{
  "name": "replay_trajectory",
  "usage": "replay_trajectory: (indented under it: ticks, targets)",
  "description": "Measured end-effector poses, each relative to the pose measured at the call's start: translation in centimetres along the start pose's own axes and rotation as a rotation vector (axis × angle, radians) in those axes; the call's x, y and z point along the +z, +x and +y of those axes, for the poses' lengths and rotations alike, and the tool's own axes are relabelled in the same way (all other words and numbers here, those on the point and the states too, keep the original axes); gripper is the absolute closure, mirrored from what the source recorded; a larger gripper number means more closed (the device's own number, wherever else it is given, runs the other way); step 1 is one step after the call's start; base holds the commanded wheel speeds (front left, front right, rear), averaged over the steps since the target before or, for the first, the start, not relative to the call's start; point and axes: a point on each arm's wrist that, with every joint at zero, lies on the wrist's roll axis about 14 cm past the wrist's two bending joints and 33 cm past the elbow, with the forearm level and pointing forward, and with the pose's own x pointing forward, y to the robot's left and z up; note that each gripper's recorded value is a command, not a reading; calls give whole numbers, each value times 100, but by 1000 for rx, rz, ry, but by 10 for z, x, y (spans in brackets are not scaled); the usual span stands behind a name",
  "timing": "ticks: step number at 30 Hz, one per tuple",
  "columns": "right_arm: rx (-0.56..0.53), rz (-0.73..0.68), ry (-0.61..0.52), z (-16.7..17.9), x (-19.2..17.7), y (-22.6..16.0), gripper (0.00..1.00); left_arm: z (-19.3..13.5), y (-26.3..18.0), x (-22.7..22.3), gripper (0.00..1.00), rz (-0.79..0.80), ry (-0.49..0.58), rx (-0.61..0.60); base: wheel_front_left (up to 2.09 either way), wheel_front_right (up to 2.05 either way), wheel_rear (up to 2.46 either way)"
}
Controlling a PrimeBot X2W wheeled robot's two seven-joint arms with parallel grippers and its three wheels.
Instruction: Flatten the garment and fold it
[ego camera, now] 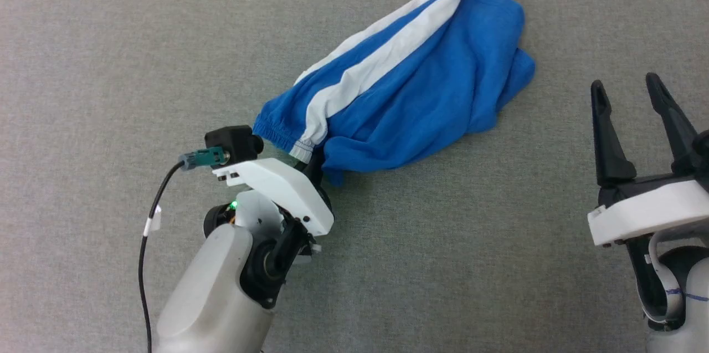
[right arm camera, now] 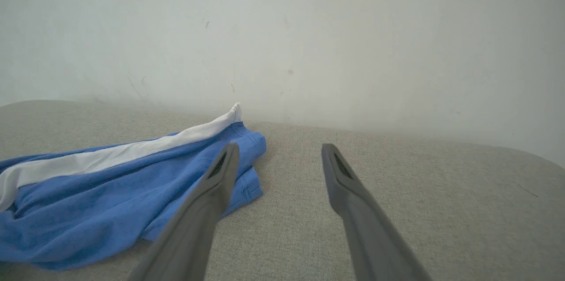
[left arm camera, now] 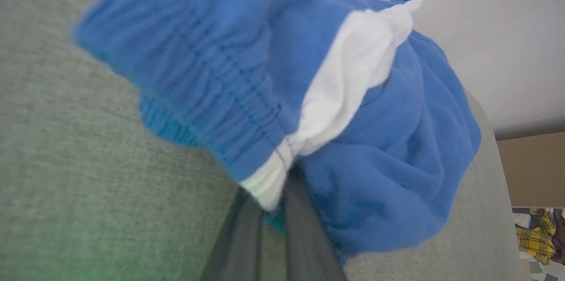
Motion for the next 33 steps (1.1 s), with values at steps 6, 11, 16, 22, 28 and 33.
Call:
replay_trajectory:
  ticks: [6,11,16,22,28,33]
  targets:
    - [52,59,-8,12,-4,10,0,2,-8,4,100,-33,-11,-10,0,0,0]
    - [101,142,9,21,-4,35,0,2,-13,8,100,-58,-11,-19,0,0,0]
    - [90,298,-6,17,-22,59,0,1,-15,8,100,-61,-9,-29,0,0,0]
    - [107,453,-10,28,-51,78,0,-2,-12,3,100,-55,-13,-41,0,0,0]
    - [113,563,-30,35,-82,87,0,-4,-4,5,100,-60,-5,-51,0,0,0]
    - [126,648,-30,42,-109,88,0,-3,1,7,100,-66,-1,-51,0,0,0]
